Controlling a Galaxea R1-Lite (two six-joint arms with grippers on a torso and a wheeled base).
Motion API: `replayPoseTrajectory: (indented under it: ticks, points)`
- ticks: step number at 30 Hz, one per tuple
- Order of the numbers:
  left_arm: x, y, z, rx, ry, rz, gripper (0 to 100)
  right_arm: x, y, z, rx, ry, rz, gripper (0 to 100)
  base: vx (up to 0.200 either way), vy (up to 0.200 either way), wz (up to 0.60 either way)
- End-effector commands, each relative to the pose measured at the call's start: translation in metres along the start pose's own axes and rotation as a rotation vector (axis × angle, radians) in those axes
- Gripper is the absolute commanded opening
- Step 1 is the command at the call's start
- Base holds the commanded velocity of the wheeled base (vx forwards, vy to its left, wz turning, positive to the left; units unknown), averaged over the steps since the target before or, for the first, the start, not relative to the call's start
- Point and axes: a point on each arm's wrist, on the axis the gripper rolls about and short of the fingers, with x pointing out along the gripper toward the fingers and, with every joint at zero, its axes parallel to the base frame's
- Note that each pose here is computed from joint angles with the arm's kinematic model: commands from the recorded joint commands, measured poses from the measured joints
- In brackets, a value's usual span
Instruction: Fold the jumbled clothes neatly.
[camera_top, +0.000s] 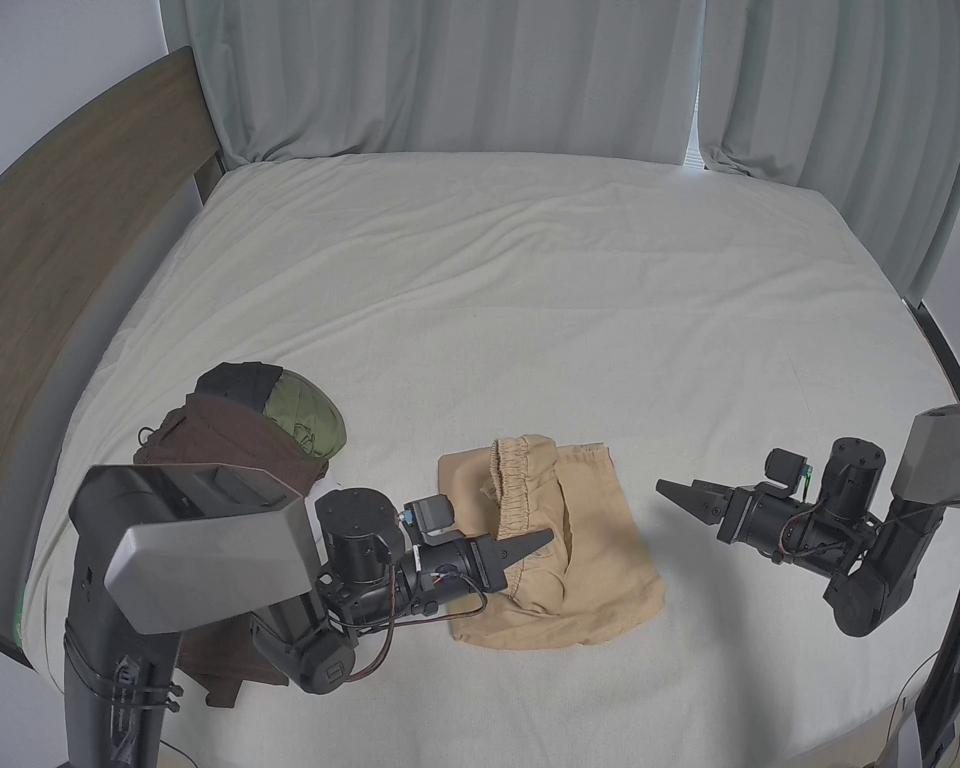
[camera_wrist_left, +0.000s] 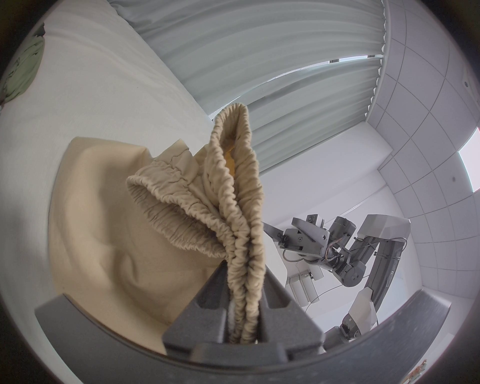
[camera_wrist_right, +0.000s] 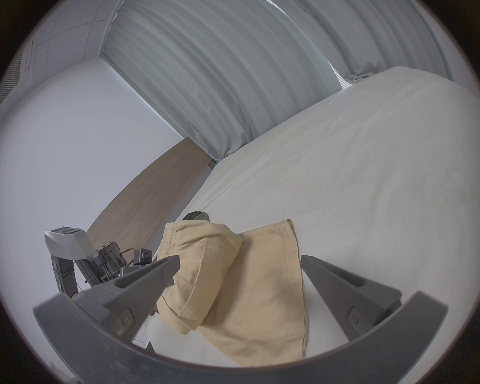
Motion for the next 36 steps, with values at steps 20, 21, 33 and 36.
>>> replayPoseTrajectory:
  ticks: [20,21,33,36]
  points:
    - [0.004,0.014,-0.006,0.000,-0.019,0.050,100,0.005,0.002,0.003,-0.009,-0.015,0.010,100,0.000,0.000,0.00]
    - [0.004,0.014,-0.006,0.002,-0.020,0.049,100,0.005,0.002,0.003,-0.009,-0.015,0.010,100,0.000,0.000,0.00]
    - [-0.048,-0.007,0.049,0.098,-0.150,0.086,100,0.003,0.005,-0.001,-0.007,0.003,0.013,100,0.000,0.000,0.00]
    - [-0.082,-0.030,0.076,0.146,-0.226,0.090,100,0.003,0.011,-0.001,-0.014,0.005,0.029,100,0.000,0.000,0.00]
